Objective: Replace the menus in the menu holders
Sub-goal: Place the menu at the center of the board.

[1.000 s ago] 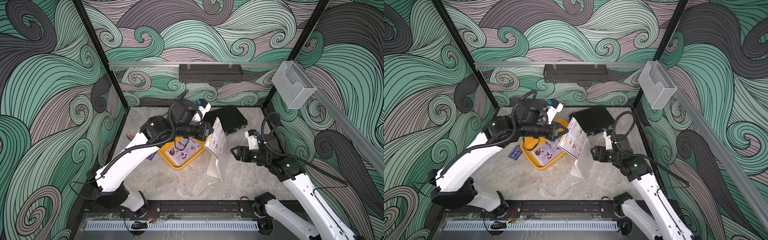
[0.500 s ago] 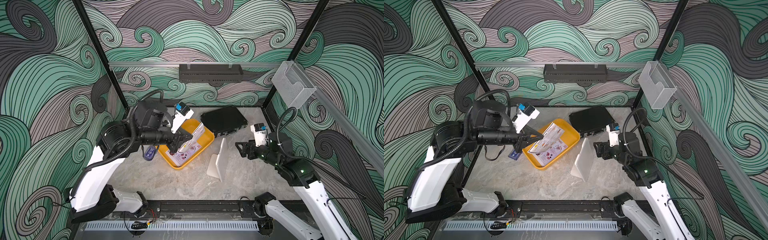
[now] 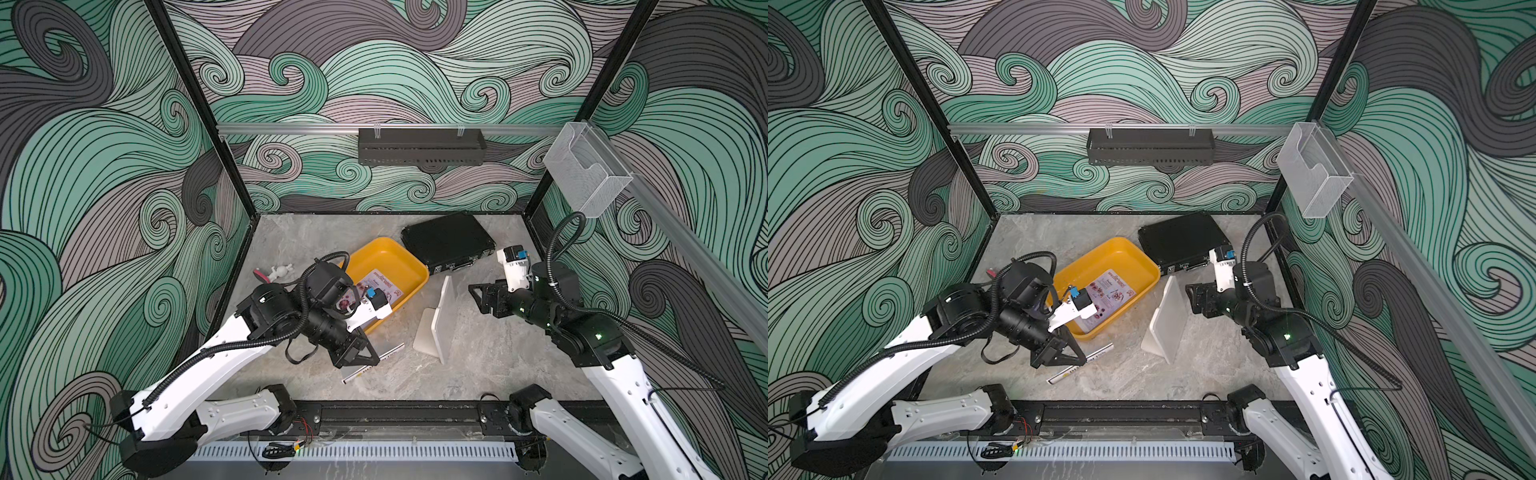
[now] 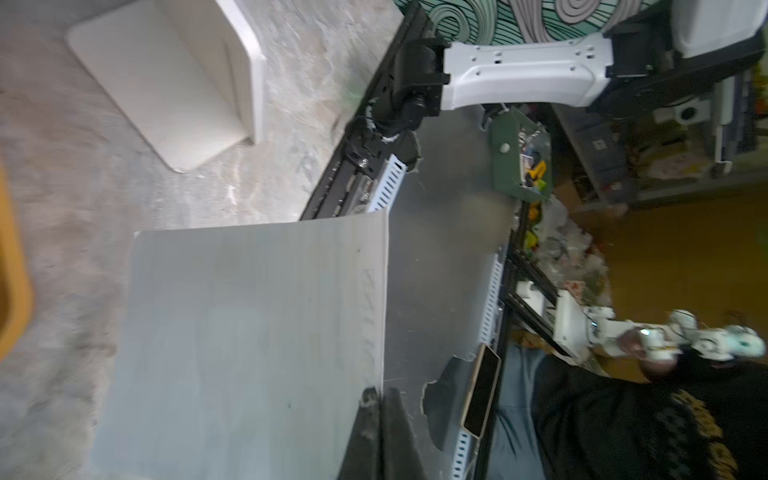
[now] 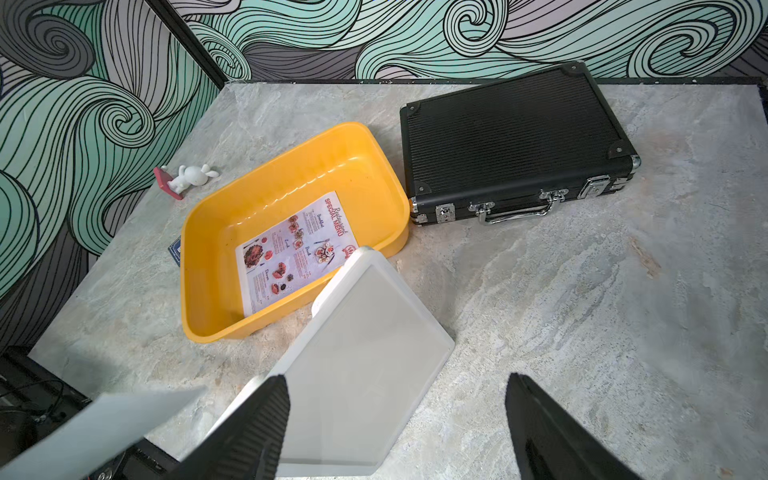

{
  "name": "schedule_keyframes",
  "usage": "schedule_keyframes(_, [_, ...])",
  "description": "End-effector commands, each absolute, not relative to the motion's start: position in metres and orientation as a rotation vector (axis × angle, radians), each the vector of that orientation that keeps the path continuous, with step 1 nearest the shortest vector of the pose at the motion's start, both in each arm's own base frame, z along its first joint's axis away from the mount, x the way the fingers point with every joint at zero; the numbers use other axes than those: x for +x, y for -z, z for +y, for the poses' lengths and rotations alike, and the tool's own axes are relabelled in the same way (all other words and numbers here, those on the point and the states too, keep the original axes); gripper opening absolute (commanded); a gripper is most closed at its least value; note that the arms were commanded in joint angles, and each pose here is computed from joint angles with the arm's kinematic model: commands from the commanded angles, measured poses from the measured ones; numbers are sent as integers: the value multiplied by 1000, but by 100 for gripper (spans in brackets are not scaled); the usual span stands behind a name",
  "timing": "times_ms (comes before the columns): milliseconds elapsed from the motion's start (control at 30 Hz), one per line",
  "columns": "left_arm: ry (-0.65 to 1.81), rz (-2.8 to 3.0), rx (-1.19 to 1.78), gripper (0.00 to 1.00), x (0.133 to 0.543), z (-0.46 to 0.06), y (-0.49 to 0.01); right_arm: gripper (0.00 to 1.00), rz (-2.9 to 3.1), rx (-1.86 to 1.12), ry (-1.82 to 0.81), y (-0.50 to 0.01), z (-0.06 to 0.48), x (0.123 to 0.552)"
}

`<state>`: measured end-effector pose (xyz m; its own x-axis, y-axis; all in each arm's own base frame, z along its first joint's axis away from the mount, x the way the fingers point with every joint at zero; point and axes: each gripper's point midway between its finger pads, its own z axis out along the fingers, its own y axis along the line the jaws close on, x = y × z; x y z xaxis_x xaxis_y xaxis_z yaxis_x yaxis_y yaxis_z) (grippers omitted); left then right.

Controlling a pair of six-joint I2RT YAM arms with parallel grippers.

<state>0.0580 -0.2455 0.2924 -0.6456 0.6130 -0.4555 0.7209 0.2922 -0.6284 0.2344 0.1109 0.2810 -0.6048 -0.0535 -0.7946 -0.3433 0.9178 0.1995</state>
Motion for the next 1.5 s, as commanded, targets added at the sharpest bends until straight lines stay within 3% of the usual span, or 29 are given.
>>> schedule_keyframes(0, [1580, 2222, 1338, 0, 45, -270, -320, 85, 2176, -288, -431, -287, 113, 235])
schedule_keyframes(167, [1552, 2256, 1469, 0, 58, -283, -285, 85, 2184, -279, -439, -283, 113, 233])
schedule_keyframes(433, [632, 2631, 1507, 0, 170, -269, -161, 85, 2188, -277, -437, -280, 112, 231])
schedule_keyframes(600, [274, 2568, 1555, 0, 225, -267, -118, 85, 2185, -276, -431, -279, 110, 230])
schedule_keyframes(1100, [340, 2261, 1813, 0, 243, -299, -71, 86, 2203, -277, -395, -271, 106, 230])
schedule_keyframes(1433, [18, 2260, 1757, 0, 287, -284, -55, 86, 2201, -275, -397, -273, 106, 231])
schedule_keyframes(1467, [6, 2252, 1762, 6, 288, -283, -55, 86, 2203, -275, -396, -272, 106, 232])
